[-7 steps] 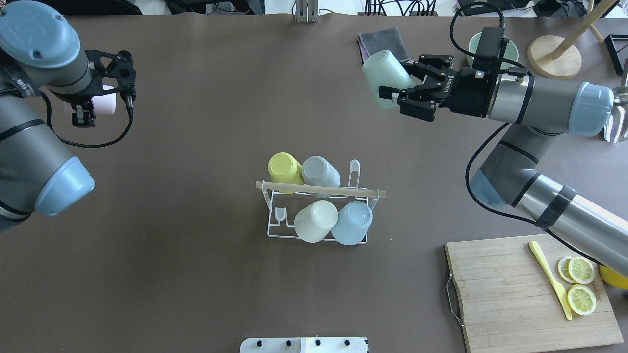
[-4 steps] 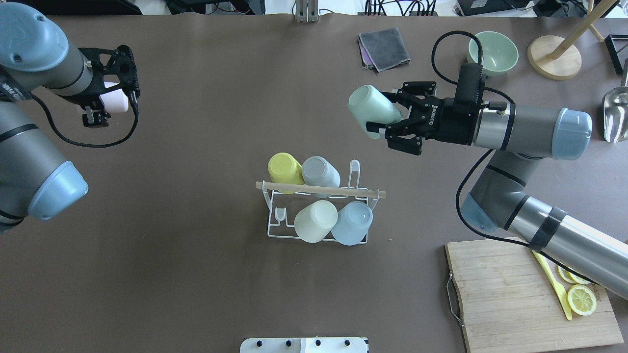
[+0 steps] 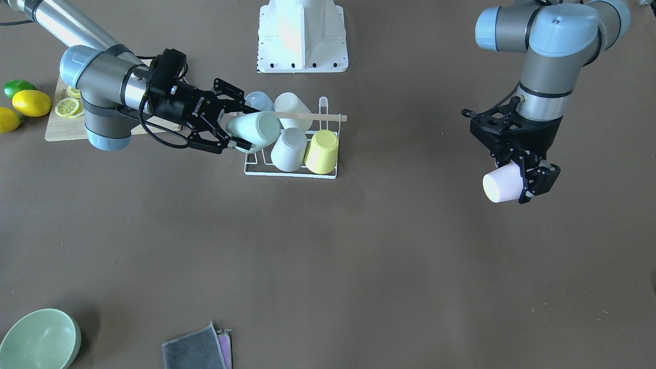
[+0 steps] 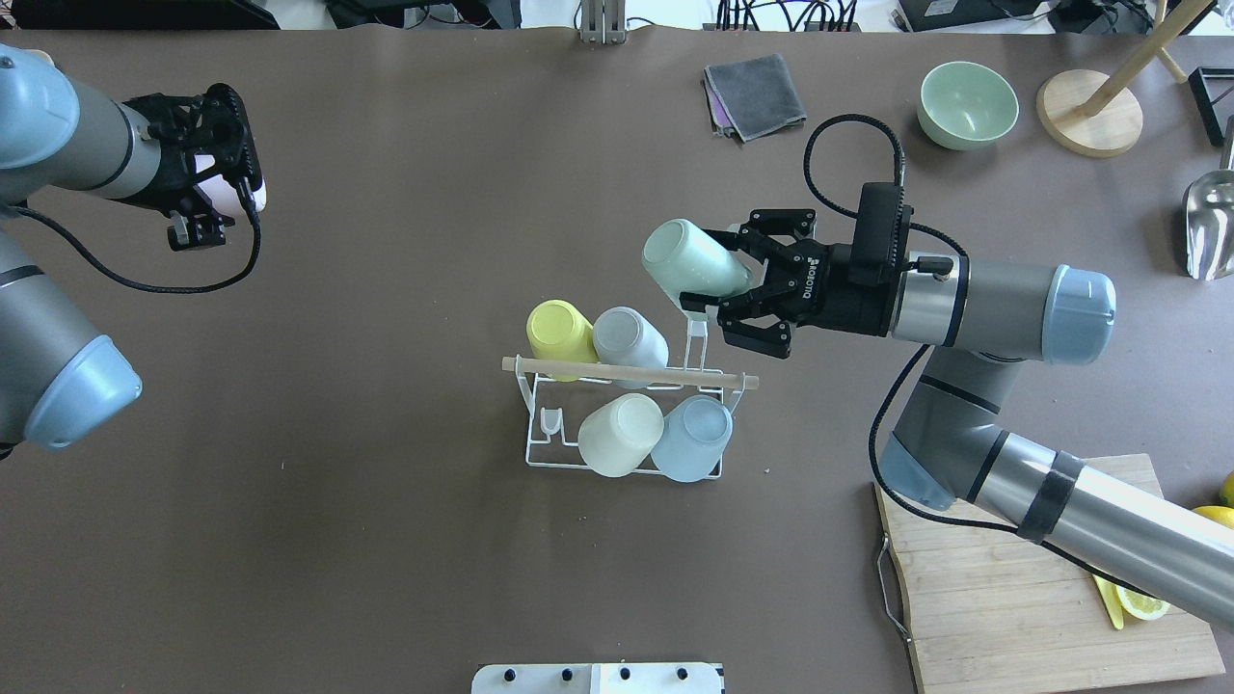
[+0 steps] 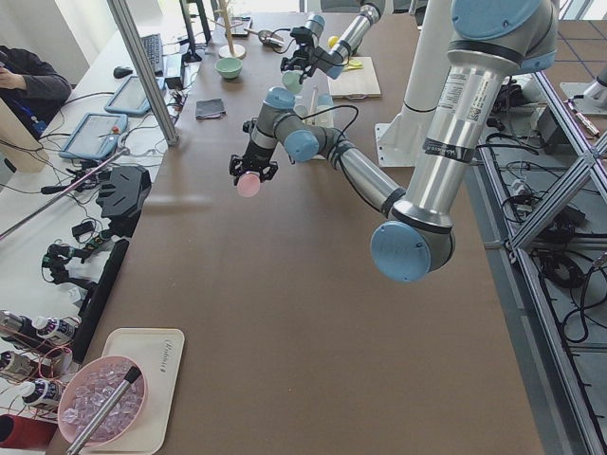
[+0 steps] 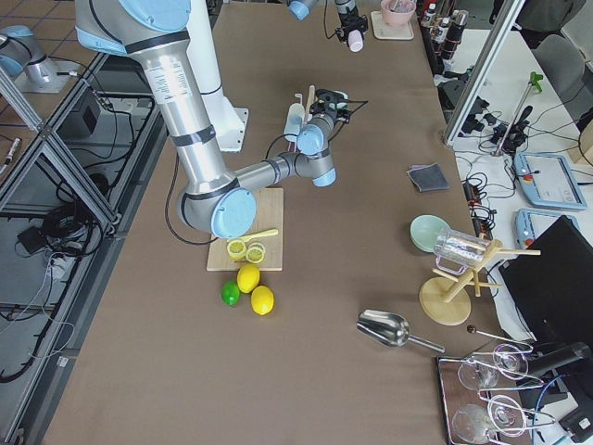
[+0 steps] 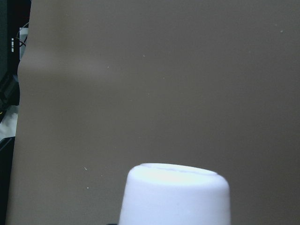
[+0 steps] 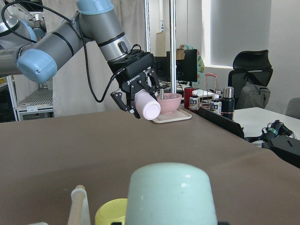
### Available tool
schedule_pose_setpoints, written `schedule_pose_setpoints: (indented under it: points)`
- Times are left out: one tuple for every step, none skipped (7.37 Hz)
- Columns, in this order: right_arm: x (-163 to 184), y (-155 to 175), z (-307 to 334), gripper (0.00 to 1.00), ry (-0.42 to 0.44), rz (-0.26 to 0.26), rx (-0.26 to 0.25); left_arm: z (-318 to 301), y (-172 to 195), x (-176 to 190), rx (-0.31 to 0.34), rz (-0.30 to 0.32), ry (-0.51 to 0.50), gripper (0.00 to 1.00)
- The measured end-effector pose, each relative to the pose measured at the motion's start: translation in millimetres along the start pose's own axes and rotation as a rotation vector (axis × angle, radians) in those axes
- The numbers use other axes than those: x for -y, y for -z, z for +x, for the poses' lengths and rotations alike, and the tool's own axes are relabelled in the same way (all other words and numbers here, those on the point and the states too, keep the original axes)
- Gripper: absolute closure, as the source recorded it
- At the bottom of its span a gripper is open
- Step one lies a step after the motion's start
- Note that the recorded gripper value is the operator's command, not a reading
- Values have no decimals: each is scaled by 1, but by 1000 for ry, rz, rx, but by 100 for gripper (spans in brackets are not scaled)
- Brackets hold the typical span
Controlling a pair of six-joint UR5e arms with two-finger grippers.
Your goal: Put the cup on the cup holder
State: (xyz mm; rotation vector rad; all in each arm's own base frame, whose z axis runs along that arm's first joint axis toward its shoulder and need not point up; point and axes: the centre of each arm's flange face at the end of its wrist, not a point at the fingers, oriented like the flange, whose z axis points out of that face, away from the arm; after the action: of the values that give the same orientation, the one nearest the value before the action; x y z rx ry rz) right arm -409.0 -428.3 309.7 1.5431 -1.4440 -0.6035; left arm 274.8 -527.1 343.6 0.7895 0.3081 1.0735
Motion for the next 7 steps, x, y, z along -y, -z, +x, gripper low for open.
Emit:
schedule_pose_setpoints:
  points:
    - [-6, -1, -5, 85, -6, -7, 2, 4, 2, -6, 7, 50, 9, 96]
    - [-12, -1, -10, 85, -9, -14, 4, 10, 4, -15, 21, 119, 32, 96]
    - [-17, -3, -14, 85, -11, -20, 7, 17, 7, -26, 39, 203, 53, 96]
    - [-19, -5, -17, 85, -12, -24, 8, 25, 13, -36, 56, 289, 70, 96]
    - [-20, -6, -18, 83, -13, -27, 8, 32, 19, -42, 67, 366, 79, 96]
    - [-23, -5, -19, 81, -14, -31, 10, 36, 26, -44, 73, 428, 79, 96]
    - [-27, -4, -22, 79, -18, -39, 12, 38, 32, -45, 78, 478, 82, 96]
